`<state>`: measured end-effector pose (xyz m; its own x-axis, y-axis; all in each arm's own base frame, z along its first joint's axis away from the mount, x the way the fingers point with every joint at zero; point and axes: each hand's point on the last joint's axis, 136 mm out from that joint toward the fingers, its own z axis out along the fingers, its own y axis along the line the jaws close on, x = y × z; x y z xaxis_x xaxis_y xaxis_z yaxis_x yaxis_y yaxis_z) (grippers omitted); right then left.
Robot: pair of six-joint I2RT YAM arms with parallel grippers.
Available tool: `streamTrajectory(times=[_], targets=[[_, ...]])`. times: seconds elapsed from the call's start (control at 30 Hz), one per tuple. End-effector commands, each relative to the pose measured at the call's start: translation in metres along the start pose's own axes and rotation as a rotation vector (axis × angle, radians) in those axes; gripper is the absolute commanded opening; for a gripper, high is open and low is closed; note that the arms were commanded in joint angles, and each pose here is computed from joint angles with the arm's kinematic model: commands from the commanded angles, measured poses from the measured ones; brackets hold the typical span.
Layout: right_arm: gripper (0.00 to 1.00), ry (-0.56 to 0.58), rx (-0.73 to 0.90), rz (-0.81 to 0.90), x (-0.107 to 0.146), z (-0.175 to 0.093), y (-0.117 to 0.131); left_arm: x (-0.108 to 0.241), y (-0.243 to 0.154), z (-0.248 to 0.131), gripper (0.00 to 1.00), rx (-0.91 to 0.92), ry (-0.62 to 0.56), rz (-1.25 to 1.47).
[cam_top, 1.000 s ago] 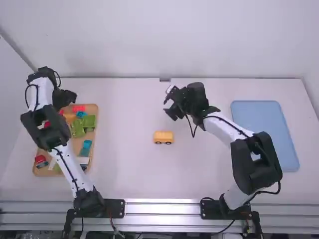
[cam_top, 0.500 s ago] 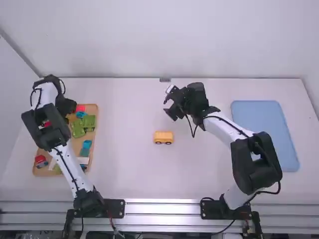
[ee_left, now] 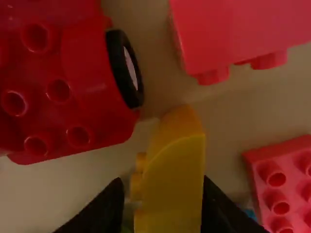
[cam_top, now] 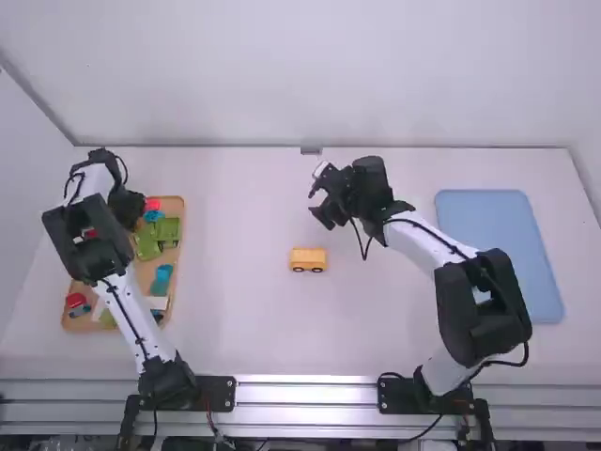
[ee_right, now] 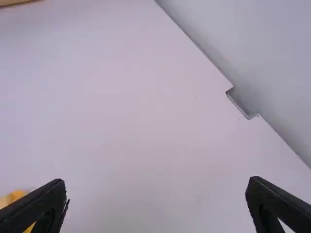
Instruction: Assemble lego blocks to make yellow taxi
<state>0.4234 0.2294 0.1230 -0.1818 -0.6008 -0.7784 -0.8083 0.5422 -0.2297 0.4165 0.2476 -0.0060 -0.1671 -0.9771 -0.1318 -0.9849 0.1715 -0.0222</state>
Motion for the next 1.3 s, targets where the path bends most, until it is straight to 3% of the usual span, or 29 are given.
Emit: streamTrajectory(times=[0.0,0.1,0.37,0.63,0.8,1.03,1.27], targets=[[0.98,-0.02,0.01,-0.005,-0.008,-0.008,-0.001,0.004,0.006,0.009,0.36,-0.022,0.011,0.007],[0.98,-0.019,0.01,-0.004,-0.008,-0.008,-0.001,0.004,0.004,0.01,0.13,-0.015,0.006,0.007],[0.98,-0.028,0.014,-0.008,-0.01,-0.008,-0.002,-0.001,-0.007,-0.019,0.02,0.017,0.025,0.142],[0.98,-0.17,-0.055,-0.04,-0.043,-0.01,0.011,-0.017,-0.015,-0.084,0.02,0.048,-0.02,0.231],[0.98,-0.312,-0.073,0.07,-0.075,-0.015,0.005,-0.012,-0.02,-0.12,0.02,0.093,-0.062,0.282],[0.98,-0.365,-0.047,0.207,-0.075,-0.008,-0.016,0.022,-0.03,-0.132,0.02,0.216,-0.142,0.365],[0.98,-0.51,-0.153,0.31,-0.092,-0.011,-0.02,0.099,-0.048,-0.153,0.02,0.547,-0.259,0.761]])
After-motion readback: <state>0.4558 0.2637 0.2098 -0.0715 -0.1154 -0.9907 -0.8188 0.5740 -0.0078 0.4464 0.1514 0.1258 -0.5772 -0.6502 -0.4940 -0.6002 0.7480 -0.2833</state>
